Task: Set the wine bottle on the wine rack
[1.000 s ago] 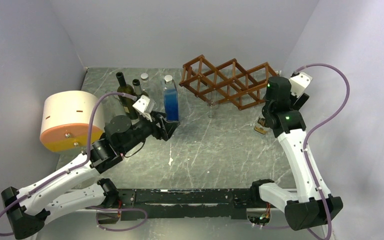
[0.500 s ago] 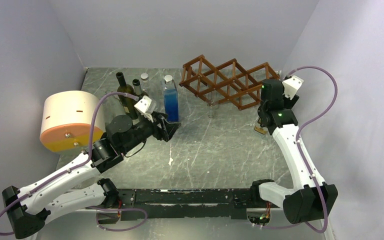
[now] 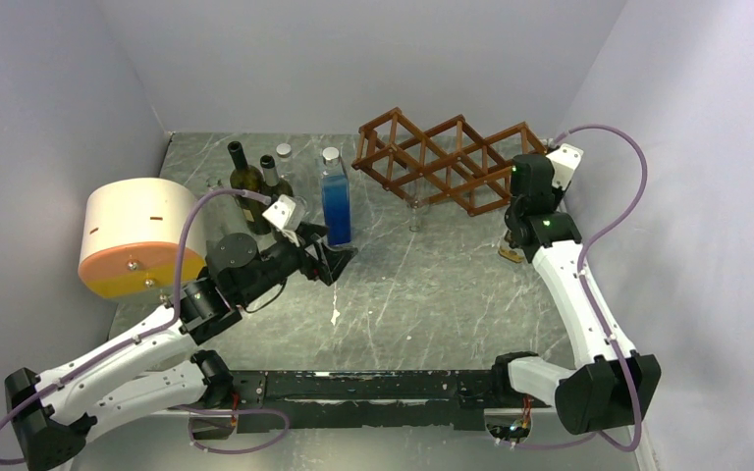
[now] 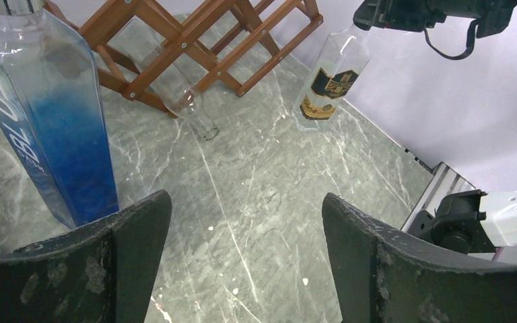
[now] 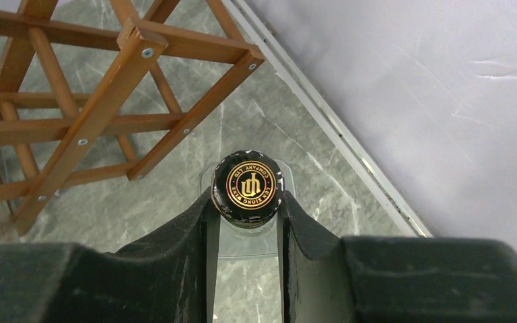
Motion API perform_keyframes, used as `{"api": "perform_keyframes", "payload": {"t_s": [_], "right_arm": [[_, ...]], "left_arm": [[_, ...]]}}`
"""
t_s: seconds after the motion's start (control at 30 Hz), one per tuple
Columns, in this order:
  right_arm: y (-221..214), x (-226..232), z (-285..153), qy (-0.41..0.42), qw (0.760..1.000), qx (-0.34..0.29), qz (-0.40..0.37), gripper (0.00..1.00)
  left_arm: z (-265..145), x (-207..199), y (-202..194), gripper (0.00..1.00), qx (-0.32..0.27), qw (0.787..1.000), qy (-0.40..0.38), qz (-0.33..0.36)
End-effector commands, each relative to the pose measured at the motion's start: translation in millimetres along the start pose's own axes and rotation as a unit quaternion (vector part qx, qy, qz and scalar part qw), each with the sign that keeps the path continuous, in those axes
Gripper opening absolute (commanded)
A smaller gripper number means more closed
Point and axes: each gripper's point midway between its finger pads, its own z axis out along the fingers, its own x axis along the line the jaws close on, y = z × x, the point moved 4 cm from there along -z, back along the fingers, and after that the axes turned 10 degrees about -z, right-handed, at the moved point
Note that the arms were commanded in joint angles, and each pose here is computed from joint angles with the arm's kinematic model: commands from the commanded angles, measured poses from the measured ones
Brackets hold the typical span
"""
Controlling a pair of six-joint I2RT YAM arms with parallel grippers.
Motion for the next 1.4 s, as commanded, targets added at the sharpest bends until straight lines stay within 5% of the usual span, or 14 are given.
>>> {"api": "perform_keyframes", "payload": {"t_s": [0.0, 0.13, 0.43, 0.57, 0.73, 0.97, 1.37], "right_arm": [[15.3, -2.2, -17.0, 0.036, 0.999, -0.023, -0.010, 0.13], [30.4, 17.8, -44.0, 0.138, 0.989, -0.048, -0.033, 0.05], [38.7, 36.7, -100.0, 0.319, 0.943, -0.066, -0.059, 0.02], [38.0, 46.9, -132.9, 0.429, 0.895, -0.091, -0.080, 0.02], [24.6, 67.1, -184.2, 0.601, 0.784, -0.116, -0.102, 0.01], [24.1, 77.4, -209.0, 0.662, 0.732, -0.132, -0.091, 0.00], [31.0, 129.0, -211.4, 0.658, 0.746, -0.094, -0.031, 0.00]], "left_arm": [[-1.0, -7.9, 7.1, 0.89, -0.020, 0.999, -0.029, -0.002], [2.2, -18.2, -2.3, 1.00, 0.003, 0.996, -0.081, 0.032], [14.0, -44.6, -37.9, 0.98, 0.067, 0.968, -0.229, 0.073], [27.3, -45.7, -43.6, 1.00, 0.079, 0.968, -0.231, 0.057], [42.3, -34.5, -40.5, 0.99, 0.078, 0.981, -0.170, 0.049], [39.8, -24.3, -41.4, 0.99, 0.050, 0.989, -0.140, 0.028], [49.0, 1.1, -96.8, 0.98, 0.081, 0.993, -0.060, 0.063]]}}
